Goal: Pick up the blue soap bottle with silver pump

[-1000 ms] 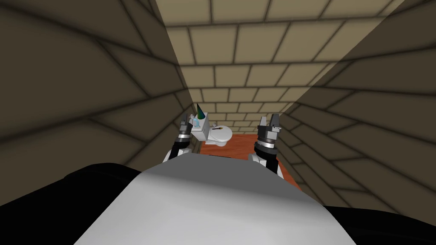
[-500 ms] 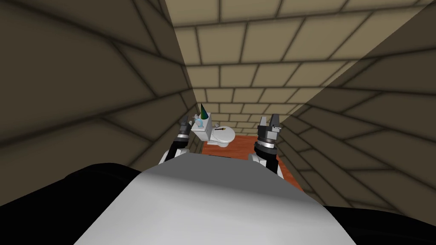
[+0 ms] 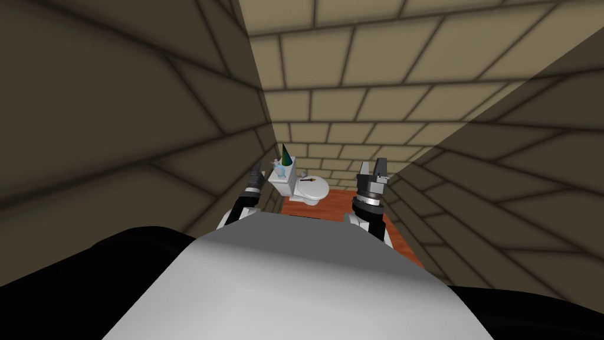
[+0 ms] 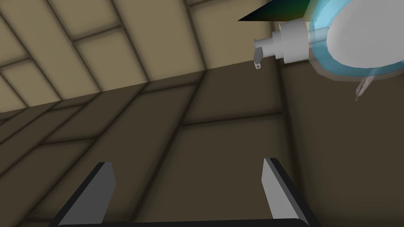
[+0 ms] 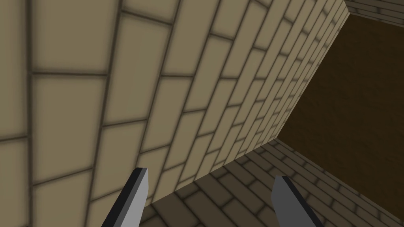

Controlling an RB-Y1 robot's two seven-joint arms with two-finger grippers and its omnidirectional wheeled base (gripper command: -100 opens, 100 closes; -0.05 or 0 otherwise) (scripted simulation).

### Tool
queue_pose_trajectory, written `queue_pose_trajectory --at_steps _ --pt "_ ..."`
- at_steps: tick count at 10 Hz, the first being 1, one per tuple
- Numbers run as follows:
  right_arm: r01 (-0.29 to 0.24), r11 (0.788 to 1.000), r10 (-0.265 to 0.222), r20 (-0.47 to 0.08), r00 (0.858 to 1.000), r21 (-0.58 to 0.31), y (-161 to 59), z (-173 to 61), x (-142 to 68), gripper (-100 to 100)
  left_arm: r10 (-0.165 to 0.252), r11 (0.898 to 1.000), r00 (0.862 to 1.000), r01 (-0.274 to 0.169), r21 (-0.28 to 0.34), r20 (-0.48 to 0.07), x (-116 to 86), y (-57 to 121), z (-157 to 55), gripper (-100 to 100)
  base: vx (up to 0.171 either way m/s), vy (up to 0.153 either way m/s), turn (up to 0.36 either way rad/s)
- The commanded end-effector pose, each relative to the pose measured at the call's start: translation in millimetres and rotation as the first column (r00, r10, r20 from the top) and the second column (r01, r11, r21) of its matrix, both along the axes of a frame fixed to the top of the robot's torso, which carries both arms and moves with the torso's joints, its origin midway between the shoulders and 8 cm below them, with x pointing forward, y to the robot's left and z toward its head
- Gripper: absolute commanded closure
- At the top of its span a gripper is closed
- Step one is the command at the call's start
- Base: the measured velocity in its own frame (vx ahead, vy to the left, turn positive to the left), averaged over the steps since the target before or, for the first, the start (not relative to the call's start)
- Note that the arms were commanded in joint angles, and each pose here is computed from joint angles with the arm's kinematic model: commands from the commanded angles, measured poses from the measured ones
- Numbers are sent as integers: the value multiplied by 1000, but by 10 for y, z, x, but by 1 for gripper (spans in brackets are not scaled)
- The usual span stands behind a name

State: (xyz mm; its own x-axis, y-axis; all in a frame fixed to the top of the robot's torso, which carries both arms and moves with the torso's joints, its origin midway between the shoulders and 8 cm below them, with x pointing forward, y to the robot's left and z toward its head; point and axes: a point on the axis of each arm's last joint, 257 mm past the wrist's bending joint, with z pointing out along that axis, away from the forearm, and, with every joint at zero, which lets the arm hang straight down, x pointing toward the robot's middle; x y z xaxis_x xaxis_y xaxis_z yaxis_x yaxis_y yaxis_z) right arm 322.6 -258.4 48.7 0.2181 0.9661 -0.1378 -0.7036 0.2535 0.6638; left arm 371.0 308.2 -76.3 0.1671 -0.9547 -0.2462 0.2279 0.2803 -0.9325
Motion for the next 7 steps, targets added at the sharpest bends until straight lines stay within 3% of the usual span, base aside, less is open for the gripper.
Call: queue_pose_trajectory --at_steps 1,7 --pt "0 1000 0 0 1000 0 0 0 0 0 11 1000 999 -11 -2 -33 5 38 -70 -100 23 30 45" --pt "0 1000 0 0 1000 0 0 0 0 0 26 999 991 -30 -26 -131 -21 75 -284 -100 33 26 1"
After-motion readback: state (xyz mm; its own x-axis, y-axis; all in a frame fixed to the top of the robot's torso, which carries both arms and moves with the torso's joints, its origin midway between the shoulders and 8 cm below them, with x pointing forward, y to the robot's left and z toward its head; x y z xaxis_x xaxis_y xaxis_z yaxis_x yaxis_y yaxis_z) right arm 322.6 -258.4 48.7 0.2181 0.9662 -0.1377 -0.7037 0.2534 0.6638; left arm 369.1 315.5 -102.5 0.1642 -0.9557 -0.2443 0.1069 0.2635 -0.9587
